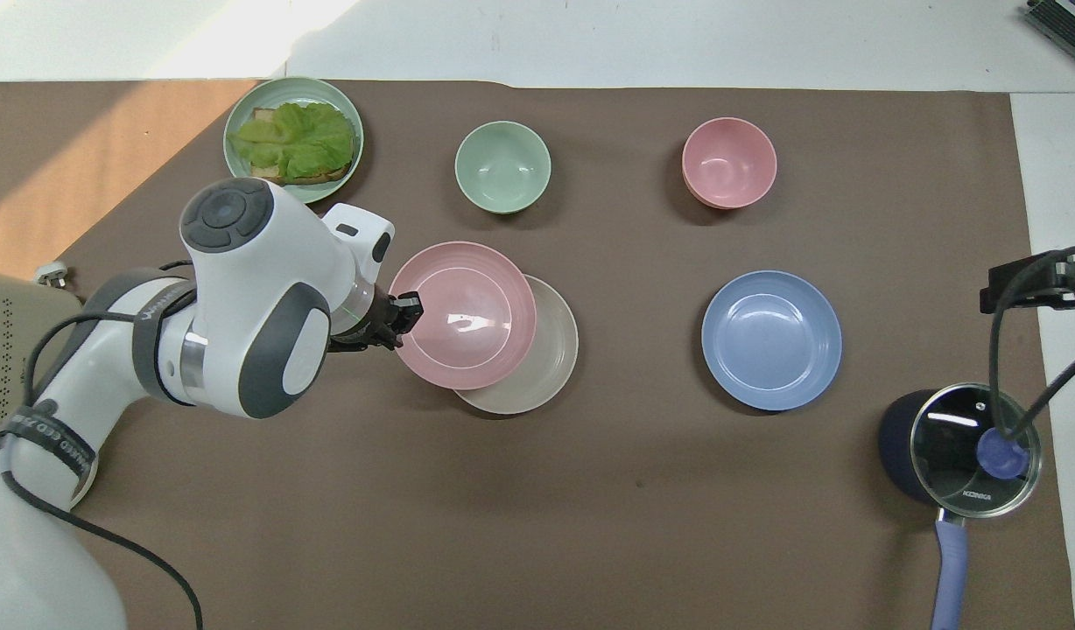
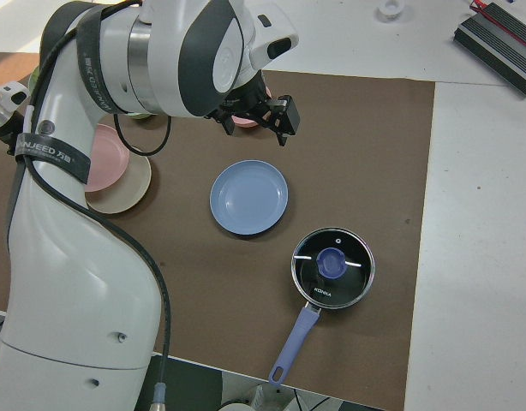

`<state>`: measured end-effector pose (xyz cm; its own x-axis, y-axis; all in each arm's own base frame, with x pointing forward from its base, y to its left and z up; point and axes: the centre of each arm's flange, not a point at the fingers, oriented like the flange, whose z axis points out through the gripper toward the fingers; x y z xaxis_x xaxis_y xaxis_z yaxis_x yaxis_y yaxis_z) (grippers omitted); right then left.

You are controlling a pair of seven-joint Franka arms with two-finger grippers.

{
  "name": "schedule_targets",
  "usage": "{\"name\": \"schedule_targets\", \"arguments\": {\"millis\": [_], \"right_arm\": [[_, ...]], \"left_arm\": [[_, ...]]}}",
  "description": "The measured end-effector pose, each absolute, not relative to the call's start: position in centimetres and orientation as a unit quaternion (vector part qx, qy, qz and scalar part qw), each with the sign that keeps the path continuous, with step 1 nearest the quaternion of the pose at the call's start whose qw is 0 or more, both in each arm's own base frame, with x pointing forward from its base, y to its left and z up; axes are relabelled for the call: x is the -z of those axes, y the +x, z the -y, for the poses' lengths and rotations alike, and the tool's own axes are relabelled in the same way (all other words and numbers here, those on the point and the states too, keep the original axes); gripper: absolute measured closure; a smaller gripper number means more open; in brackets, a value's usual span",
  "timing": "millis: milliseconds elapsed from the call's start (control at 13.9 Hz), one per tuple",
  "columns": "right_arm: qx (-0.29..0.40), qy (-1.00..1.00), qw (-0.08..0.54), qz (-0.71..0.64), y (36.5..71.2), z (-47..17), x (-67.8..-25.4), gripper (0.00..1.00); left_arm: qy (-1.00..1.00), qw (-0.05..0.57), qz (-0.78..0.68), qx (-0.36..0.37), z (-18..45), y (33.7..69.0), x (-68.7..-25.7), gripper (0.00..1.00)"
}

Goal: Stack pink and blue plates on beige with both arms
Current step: 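Carry the pink plate with the left gripper onto the beige plate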

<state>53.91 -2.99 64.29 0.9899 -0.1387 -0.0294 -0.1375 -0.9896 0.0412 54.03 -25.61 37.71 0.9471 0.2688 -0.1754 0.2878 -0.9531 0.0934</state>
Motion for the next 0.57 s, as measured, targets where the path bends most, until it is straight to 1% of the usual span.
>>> {"name": "schedule_targets", "arguments": {"millis": [72, 144, 216, 431, 503, 575], "right_arm": [[0.016, 0.997, 0.02, 0.069, 53.91, 2.99, -64.29, 0.0], [0.015, 0.997, 0.02, 0.069, 53.95, 2.99, -64.31, 0.0], [0.011, 0.997, 0.019, 0.069, 54.04, 2.99, -64.34, 0.0], [0.001, 0.997, 0.019, 0.069, 54.32, 3.0, -64.18, 0.0], [-0.002, 0.997, 0.019, 0.069, 54.41, 3.0, -64.08, 0.0], [-0.003, 0.997, 0.019, 0.068, 54.42, 2.99, -63.83, 0.0]], "left_arm": [[0.985, 0.059, -0.139, 0.078, 25.98, 53.77, -37.24, 0.95], [0.986, 0.06, -0.138, 0.078, 26.05, 53.71, -37.15, 0.88], [0.985, 0.06, -0.139, 0.076, 25.96, 53.78, -37.19, 0.78], [0.985, 0.061, -0.141, 0.075, 25.73, 53.92, -37.24, 0.42], [0.985, 0.061, -0.142, 0.074, 25.64, 53.97, -37.25, 0.32], [0.985, 0.061, -0.144, 0.074, 25.43, 54.08, -37.27, 0.19]]}}
